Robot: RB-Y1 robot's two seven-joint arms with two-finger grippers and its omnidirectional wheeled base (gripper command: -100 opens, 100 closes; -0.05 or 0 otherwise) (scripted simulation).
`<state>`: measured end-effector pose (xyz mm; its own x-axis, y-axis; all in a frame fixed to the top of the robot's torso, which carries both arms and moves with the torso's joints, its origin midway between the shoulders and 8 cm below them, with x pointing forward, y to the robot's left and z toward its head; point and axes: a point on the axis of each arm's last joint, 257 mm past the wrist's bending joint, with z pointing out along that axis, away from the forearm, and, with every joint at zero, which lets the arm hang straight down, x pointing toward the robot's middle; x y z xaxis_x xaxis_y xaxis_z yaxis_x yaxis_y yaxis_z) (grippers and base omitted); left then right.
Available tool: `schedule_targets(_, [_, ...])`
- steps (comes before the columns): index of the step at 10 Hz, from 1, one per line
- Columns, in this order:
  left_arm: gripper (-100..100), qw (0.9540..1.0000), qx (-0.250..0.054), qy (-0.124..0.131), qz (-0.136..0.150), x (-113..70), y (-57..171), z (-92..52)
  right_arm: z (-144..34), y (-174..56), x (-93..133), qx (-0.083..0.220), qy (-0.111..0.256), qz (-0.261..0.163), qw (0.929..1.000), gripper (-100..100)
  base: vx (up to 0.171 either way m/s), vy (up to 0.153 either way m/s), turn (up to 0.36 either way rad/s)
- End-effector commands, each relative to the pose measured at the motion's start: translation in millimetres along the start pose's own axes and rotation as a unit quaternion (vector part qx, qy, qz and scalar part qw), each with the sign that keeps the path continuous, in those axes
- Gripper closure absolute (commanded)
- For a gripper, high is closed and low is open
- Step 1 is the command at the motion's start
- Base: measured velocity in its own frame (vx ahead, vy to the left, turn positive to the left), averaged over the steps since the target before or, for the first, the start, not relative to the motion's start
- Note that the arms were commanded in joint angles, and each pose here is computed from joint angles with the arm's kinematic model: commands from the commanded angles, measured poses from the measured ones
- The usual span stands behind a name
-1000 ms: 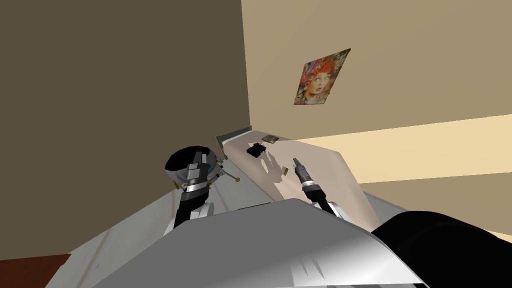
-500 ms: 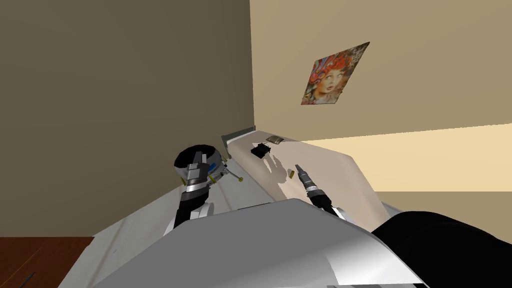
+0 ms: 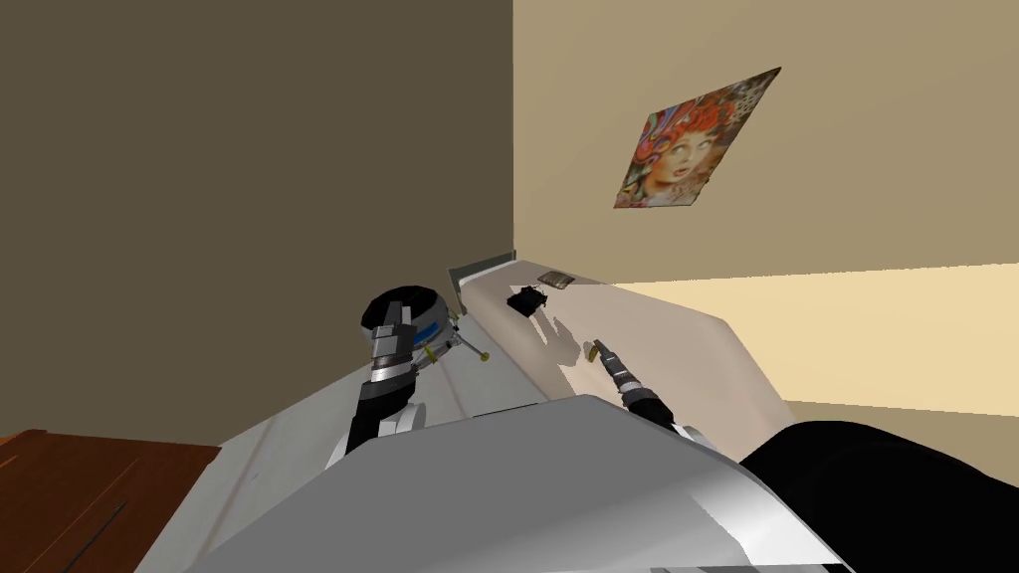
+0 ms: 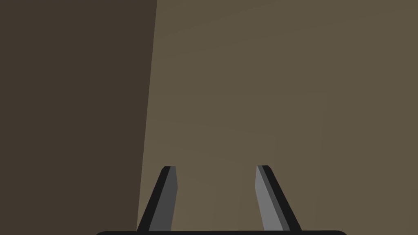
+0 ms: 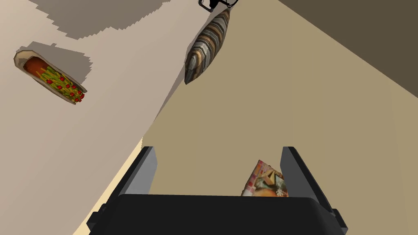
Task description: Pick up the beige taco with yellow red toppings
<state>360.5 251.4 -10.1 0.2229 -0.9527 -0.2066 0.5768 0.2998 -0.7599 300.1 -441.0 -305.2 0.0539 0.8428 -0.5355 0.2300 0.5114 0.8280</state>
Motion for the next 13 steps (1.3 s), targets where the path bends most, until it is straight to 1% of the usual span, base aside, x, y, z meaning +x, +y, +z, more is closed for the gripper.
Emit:
schedule_targets(1, [0,1.0,0.0,0.0,0.0,0.0,0,0.0,-11.1,-35,-4,0.042,0.008,-0.016,0.999,-100,0.068,0.05,0.148])
schedule_targets(3, [0,1.0,0.0,0.0,0.0,0.0,0,0.0,-25.5,-76,-9,0.093,0.019,-0.033,0.995,-100,0.081,0.063,0.14])
schedule_targets(6, [0,1.0,0.0,0.0,0.0,0.0,0,0.0,-48.2,-128,-15,0.163,0.036,-0.057,0.9844,-100,0.1,0.03,0.101])
schedule_targets(7, [0,1.0,0.0,0.0,0.0,0.0,0,0.0,-48.2,-128,-15,0.163,0.036,-0.057,0.9844,-100,0.067,0.02,0.025])
schedule_targets(8, [0,1.0,0.0,0.0,0.0,-0.1,0,0.0,-64.1,-158,-18,0.207,0.048,-0.07,0.9746,-100,0.103,0.019,0.087])
schedule_targets(9, [0,1.0,0.0,0.0,0.0,0.0,0,0.0,-64.1,-158,-18,0.207,0.048,-0.07,0.9746,-100,0.095,0.008,0.045])
schedule_targets(11, [0,1.0,0.0,0.0,0.0,-0.1,0,0.0,-80.8,-186,-20,0.25,0.061,-0.083,0.9627,-100,0.091,0.006,0.046])
schedule_targets(13, [0,1.0,0.0,0.0,0.0,-0.1,0,-0.1,-97.5,-210,-22,0.289,0.075,-0.097,0.9494,-100,0.137,0.013,0.035])
